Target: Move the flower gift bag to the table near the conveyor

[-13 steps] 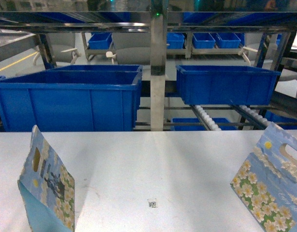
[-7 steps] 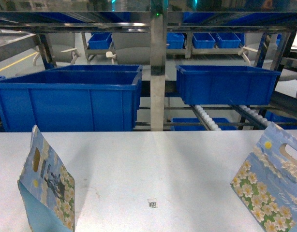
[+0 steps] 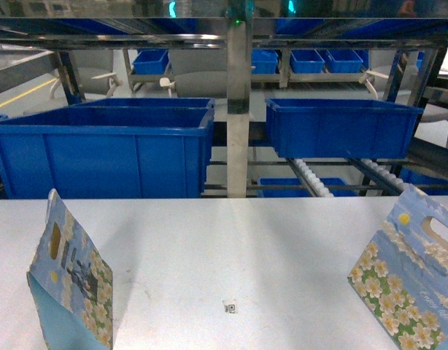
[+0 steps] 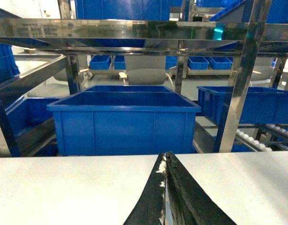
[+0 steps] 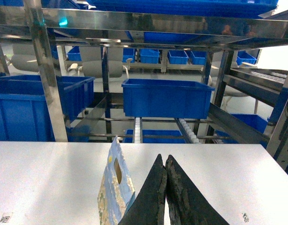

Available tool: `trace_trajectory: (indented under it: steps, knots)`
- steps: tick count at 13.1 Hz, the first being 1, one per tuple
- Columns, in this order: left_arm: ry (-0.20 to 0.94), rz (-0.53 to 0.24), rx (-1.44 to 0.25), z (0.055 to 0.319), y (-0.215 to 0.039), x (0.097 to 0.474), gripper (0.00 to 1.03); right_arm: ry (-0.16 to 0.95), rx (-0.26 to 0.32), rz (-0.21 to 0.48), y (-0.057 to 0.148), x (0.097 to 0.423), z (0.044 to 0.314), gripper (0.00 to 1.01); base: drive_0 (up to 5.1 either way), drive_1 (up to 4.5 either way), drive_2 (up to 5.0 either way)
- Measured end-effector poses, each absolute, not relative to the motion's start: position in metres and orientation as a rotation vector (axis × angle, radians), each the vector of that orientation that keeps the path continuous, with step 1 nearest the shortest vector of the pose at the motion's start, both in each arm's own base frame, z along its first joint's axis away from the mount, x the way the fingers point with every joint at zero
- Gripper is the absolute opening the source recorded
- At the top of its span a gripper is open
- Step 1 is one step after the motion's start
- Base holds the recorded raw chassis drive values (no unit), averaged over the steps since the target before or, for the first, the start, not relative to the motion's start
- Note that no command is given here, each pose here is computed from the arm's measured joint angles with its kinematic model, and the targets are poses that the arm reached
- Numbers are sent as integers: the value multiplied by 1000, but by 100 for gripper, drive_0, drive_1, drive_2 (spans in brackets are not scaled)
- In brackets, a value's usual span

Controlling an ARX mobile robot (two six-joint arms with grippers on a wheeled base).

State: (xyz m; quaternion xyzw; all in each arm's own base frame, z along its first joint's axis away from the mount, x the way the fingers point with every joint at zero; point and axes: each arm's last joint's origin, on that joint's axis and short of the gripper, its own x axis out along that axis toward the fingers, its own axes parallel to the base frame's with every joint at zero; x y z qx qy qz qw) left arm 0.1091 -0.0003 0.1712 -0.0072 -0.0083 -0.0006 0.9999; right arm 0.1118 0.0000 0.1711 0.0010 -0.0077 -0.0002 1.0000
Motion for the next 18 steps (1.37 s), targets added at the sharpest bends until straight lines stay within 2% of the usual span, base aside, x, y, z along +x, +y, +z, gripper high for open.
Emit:
trace_trajectory:
  steps: [5,6,15,16,18]
  knots:
    - [7,1,-14,167,0,97,2,22,2,2,0,99,165,2,0,0,0]
    - [-3,-2,-14,168,0,97,2,-19,2,0,0,97,169,2,0,0,0]
    - [0,-2,-14,167,0,97,2,-5,0,0,0,97,167,4,0,0,0]
    - [0,-2,-14,167,0,97,6,-5,0,0,0,97,167,18,0,0,0]
    - [0,-2,-14,167,0,97,31,-5,0,0,0,97,167,44,0,0,0]
